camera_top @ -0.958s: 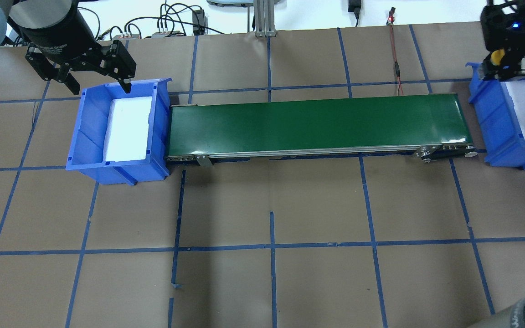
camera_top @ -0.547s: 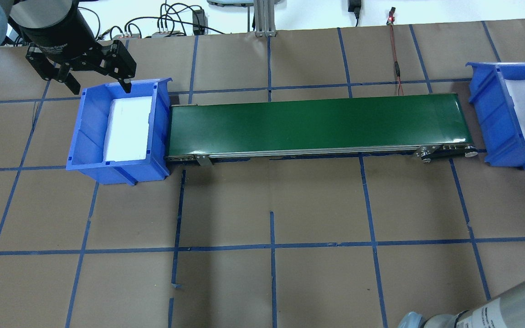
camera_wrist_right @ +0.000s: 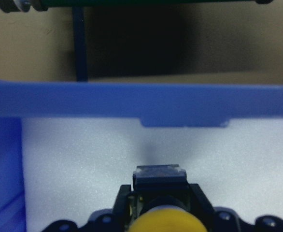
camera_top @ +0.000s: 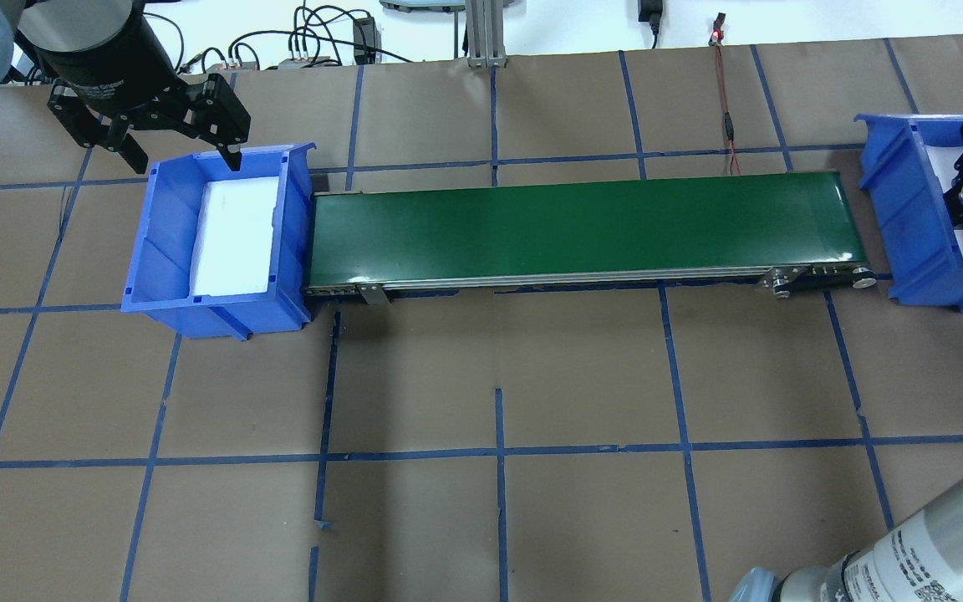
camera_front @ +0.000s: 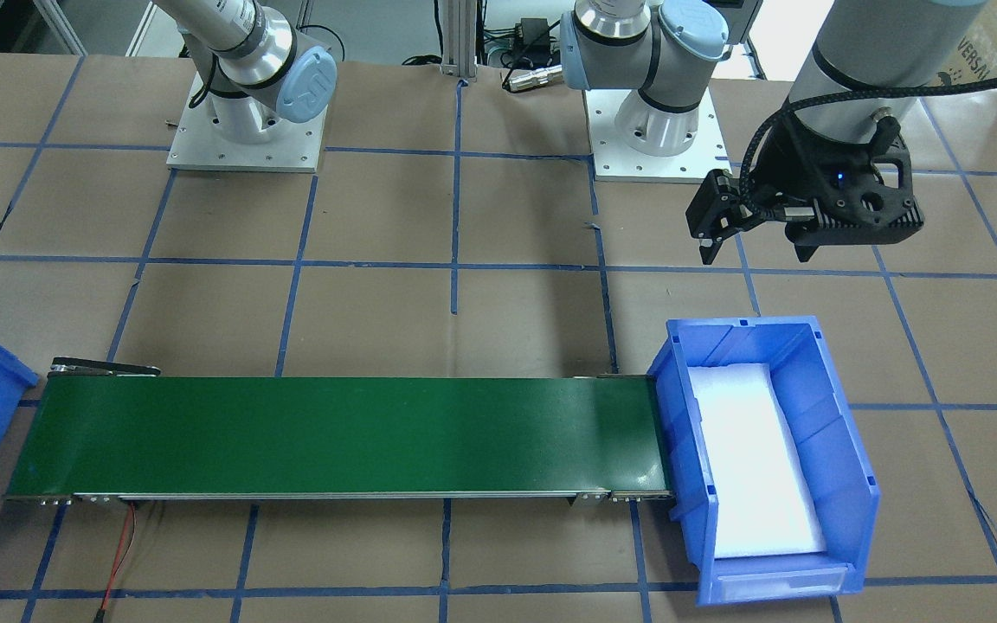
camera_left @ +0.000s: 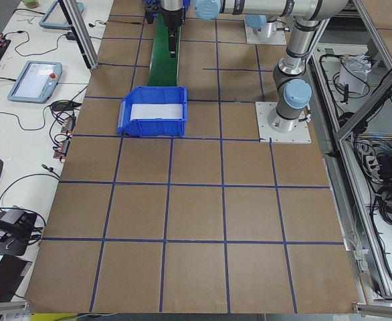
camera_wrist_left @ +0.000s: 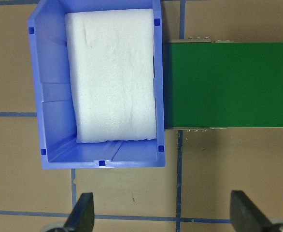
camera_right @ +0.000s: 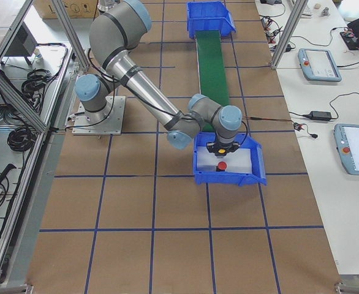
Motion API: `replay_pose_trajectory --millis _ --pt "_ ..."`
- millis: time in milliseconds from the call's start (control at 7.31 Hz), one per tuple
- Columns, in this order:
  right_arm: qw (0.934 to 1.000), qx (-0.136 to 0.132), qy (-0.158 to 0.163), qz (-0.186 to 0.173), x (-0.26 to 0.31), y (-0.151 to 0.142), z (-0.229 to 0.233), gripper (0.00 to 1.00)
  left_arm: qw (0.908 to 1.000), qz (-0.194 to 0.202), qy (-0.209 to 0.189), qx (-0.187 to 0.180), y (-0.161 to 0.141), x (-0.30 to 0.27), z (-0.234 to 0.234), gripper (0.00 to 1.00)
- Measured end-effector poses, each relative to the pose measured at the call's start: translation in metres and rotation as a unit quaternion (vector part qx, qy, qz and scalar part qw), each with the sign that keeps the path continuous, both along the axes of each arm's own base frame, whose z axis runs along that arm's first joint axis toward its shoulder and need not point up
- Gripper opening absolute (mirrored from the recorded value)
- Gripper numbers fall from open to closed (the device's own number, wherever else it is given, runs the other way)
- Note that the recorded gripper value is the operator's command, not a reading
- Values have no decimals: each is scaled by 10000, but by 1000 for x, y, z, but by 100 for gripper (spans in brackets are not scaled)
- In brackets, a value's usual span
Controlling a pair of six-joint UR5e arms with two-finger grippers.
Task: Transport two buttons from left to right
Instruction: 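Lower the yellow button into the blue bin and open the right gripper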
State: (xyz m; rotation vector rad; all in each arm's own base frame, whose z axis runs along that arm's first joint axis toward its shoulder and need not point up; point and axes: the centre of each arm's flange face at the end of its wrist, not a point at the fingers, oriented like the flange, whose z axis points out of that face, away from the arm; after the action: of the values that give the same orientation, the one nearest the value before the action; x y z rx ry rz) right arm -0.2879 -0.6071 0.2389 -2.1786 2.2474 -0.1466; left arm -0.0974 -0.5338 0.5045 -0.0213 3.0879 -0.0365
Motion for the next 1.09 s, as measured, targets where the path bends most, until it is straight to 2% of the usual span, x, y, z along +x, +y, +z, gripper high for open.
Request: replay_pose_trajectory --millis 274,547,821,1095 --pt "10000 28 -23 23 -1 -1 -8 100 10000 -2 0 -4 0 0 0 100" --pt "10000 -46 34 29 1 -4 8 100 10000 -2 4 -1 1 0 0 100" --pt "9998 -93 81 -132 20 2 69 100 10000 -10 7 5 4 -1 -3 100" --pt "9993 -34 111 -363 89 17 152 100 10000 -15 6 -4 4 -1 -4 100"
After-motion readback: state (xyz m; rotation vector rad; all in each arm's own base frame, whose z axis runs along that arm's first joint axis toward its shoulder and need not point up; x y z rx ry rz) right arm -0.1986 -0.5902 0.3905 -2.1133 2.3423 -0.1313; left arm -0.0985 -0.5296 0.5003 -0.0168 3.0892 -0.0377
